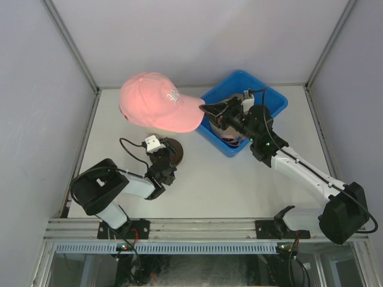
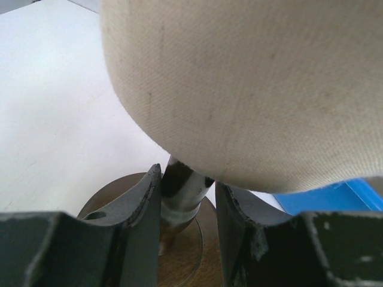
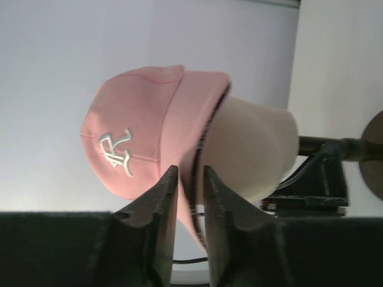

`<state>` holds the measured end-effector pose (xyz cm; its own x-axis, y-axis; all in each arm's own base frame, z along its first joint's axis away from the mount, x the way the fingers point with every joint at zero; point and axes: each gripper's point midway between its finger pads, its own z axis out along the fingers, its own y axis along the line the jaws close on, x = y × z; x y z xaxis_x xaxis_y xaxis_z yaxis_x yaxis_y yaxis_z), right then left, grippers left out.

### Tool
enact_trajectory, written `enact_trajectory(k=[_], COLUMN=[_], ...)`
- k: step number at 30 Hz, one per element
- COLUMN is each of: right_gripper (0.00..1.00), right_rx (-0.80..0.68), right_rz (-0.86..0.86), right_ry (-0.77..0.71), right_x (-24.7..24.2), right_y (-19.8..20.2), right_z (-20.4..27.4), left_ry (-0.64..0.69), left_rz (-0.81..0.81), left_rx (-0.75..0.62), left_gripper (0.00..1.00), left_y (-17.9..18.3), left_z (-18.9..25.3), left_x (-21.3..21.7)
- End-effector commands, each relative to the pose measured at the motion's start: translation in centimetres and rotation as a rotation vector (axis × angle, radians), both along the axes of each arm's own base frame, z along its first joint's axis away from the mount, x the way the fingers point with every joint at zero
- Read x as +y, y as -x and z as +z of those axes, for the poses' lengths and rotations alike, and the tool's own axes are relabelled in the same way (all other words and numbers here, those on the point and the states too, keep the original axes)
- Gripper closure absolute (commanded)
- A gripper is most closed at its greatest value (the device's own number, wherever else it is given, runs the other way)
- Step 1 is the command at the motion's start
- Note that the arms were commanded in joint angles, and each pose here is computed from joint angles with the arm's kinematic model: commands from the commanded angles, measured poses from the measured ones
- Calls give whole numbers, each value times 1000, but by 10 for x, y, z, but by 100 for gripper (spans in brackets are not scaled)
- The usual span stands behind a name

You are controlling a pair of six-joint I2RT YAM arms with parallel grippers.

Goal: Stack the hats
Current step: Place the hat on the hat stand.

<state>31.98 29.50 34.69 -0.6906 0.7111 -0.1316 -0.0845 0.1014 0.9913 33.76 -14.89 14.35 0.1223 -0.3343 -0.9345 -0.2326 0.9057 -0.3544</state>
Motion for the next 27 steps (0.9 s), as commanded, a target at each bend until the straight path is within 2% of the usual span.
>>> enact_trajectory(k=[1, 6, 14, 21, 27], right_gripper=[72, 60, 56, 55, 55], right_rx=[-46, -61, -95, -115, -224], right_rz=[-64, -62, -87, -118, -176], right_ry=[31, 37, 61, 96, 189], right_x=[-15, -17, -28, -43, -67], right_y=[-7, -5, 0, 5, 24], right_z=[4, 7, 15, 20, 46], left_ry=[218, 231, 236, 187, 173], left_rz=[47, 41, 20, -31, -49], left_rx=[-134, -139, -146, -148, -140], left_gripper=[84, 72, 55, 50, 46], left_y=[2, 4, 7, 1, 4], left_z=[35, 36, 40, 49, 47], left_x=[10, 12, 10, -5, -11])
